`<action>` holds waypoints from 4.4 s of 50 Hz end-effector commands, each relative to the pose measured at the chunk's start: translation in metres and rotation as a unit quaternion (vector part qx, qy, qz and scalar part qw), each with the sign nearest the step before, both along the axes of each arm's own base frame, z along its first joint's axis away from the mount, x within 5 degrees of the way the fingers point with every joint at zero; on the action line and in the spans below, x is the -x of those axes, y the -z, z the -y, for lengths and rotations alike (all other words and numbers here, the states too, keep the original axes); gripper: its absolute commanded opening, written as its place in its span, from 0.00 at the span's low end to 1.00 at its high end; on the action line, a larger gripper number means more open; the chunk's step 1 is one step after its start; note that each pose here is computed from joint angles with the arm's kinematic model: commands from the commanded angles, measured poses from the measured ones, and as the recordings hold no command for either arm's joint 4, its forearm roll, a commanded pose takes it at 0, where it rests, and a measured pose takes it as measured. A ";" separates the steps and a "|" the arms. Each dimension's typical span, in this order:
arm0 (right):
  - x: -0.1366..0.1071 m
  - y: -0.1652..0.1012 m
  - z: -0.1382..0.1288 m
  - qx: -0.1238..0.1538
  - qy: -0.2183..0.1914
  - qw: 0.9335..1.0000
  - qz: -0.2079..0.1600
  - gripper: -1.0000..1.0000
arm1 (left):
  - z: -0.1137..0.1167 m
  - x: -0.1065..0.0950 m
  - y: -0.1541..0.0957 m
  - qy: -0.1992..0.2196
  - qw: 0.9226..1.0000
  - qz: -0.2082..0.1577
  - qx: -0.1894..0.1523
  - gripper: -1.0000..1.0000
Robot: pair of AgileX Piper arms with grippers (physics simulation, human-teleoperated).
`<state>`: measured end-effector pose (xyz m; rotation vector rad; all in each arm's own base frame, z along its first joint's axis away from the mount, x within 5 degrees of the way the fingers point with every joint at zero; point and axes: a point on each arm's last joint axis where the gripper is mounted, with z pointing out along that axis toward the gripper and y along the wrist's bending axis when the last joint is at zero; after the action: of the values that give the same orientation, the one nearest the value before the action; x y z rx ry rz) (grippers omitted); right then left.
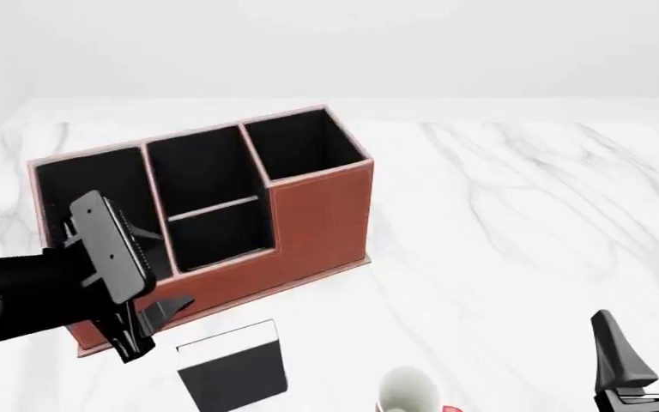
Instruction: Pick up the book and place it in the front compartment of the caddy.
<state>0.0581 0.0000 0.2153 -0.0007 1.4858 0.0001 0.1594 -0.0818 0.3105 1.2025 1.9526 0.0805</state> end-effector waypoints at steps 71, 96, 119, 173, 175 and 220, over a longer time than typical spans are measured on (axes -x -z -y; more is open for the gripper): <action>0.000 0.000 0.000 0.000 0.000 1.000 0.000 1.00 | 0.059 -0.011 0.042 0.083 0.976 -0.178 -0.097 1.00; 0.000 0.000 0.000 0.000 0.000 1.000 0.000 1.00 | 0.070 -0.013 0.062 0.081 0.973 -0.193 -0.096 1.00; 0.000 0.000 0.000 0.000 0.000 1.000 0.000 1.00 | 0.069 -0.017 0.072 0.078 0.973 -0.193 -0.098 0.00; 0.000 0.000 0.000 0.000 0.000 1.000 0.000 1.00 | 0.029 -0.034 -0.080 0.131 0.980 -0.050 -0.140 0.00; 0.000 0.000 0.000 0.000 0.000 1.000 0.000 1.00 | 0.025 -0.035 -0.083 0.128 0.981 -0.042 -0.141 0.00; 0.000 0.000 0.000 0.000 0.000 1.000 0.000 1.00 | 0.049 -0.116 -0.130 0.088 0.988 -0.027 -0.125 0.00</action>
<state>0.0581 0.0000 0.2153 -0.0009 1.4858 0.0001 0.2570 -0.1289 0.4354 1.5760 1.9176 0.1868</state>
